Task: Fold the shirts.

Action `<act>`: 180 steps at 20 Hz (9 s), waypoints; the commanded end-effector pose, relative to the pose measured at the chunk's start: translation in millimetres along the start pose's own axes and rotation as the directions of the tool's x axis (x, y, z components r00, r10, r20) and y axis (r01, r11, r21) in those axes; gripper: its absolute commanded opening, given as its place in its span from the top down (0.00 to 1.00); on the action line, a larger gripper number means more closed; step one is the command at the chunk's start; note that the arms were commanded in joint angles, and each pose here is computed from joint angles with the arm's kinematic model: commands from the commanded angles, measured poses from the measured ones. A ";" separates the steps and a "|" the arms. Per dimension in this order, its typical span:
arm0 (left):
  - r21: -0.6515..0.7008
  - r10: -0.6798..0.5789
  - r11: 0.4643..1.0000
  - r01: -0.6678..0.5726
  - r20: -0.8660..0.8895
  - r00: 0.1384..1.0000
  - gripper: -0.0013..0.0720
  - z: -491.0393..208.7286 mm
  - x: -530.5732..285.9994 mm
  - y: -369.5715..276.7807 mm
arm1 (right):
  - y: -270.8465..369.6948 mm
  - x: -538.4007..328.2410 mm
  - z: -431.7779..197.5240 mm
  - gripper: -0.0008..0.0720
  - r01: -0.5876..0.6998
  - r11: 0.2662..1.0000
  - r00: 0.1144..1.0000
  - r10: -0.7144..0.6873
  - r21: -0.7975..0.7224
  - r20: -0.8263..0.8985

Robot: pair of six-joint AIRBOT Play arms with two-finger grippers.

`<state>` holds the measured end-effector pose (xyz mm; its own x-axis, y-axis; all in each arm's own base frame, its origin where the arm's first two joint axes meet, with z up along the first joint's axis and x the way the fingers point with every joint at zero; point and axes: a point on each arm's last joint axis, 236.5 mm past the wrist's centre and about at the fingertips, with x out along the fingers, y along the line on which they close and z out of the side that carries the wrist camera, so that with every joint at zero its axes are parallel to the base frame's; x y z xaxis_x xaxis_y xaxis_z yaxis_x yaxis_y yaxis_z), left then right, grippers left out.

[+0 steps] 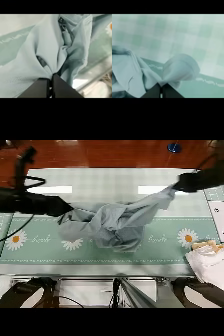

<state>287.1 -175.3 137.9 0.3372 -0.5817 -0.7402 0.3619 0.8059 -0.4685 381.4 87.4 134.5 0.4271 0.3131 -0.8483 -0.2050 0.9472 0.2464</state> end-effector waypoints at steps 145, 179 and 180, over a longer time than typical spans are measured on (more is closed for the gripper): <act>-0.239 0.245 0.943 -0.233 0.022 0.969 0.95 -35.6 61.1 185.8 | -74.2 121.8 80.2 0.28 -0.189 0.982 0.982 0.189 -0.005 0.005; -0.175 0.264 0.951 -0.255 0.029 0.964 0.94 -34.0 59.4 190.6 | 8.3 178.0 -187.0 0.38 -0.157 0.854 0.862 0.363 0.495 -0.353; -0.175 0.264 0.951 -0.255 0.029 0.964 0.94 -34.0 59.4 190.6 | 13.0 184.4 -192.8 0.39 -0.147 0.856 0.853 0.364 0.496 -0.374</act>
<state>346.6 -52.6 -11.5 0.4456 -0.3517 -0.8232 0.1028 0.9336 -0.3432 291.4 135.4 -96.7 -0.0141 0.6067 -0.7948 0.1885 0.7823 0.5937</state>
